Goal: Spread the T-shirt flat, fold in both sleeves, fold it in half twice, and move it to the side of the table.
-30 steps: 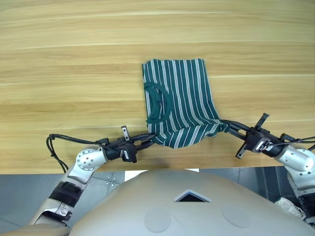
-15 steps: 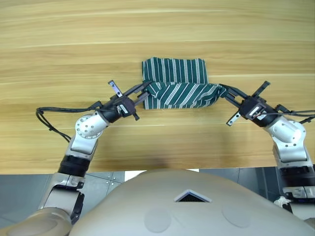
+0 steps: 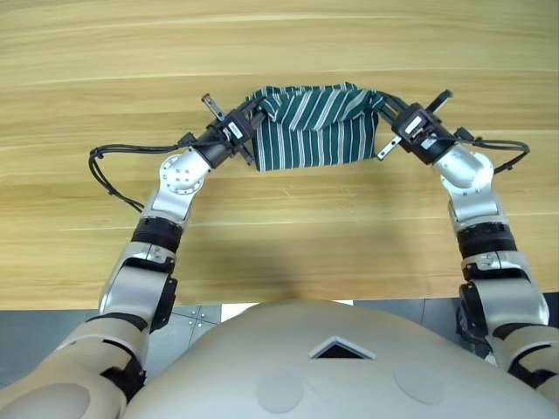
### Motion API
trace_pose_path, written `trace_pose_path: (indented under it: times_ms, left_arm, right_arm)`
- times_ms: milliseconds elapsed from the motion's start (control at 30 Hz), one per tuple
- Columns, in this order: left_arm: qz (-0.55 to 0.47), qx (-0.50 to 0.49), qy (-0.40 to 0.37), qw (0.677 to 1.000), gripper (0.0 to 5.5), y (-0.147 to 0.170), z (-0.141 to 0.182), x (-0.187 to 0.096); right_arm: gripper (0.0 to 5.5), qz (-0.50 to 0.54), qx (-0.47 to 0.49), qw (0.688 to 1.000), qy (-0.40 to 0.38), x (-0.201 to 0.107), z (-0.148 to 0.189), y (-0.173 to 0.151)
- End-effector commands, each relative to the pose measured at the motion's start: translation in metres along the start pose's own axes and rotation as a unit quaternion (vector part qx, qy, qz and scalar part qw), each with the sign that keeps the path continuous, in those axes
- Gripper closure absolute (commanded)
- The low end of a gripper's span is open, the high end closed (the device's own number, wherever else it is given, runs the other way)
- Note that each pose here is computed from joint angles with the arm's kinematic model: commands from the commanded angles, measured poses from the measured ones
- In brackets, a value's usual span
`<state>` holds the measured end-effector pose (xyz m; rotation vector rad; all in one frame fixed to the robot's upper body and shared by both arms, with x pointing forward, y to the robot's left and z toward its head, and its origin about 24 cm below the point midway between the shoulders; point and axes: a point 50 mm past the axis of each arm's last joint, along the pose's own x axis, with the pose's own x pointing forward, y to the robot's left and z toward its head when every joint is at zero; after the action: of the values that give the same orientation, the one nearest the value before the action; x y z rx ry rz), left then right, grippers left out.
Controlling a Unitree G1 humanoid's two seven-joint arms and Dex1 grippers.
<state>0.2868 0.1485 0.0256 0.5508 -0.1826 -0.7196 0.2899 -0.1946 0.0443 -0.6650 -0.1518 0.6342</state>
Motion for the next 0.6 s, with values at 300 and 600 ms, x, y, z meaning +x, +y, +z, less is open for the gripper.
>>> trace_pose_path:
  times_ms: [300, 600]
  left_arm:
    - [0.031, -0.055, 0.106, 0.992, 3.05, 0.009, -0.026, 0.032]
    - [0.168, -0.117, 0.141, 0.969, 2.54, 0.052, -0.026, 0.041]
  right_arm:
    - [3.33, -0.073, 0.031, 0.995, 0.067, 0.062, -0.005, -0.003]
    - [2.89, 0.014, -0.06, 0.993, -0.096, 0.077, 0.043, 0.029]
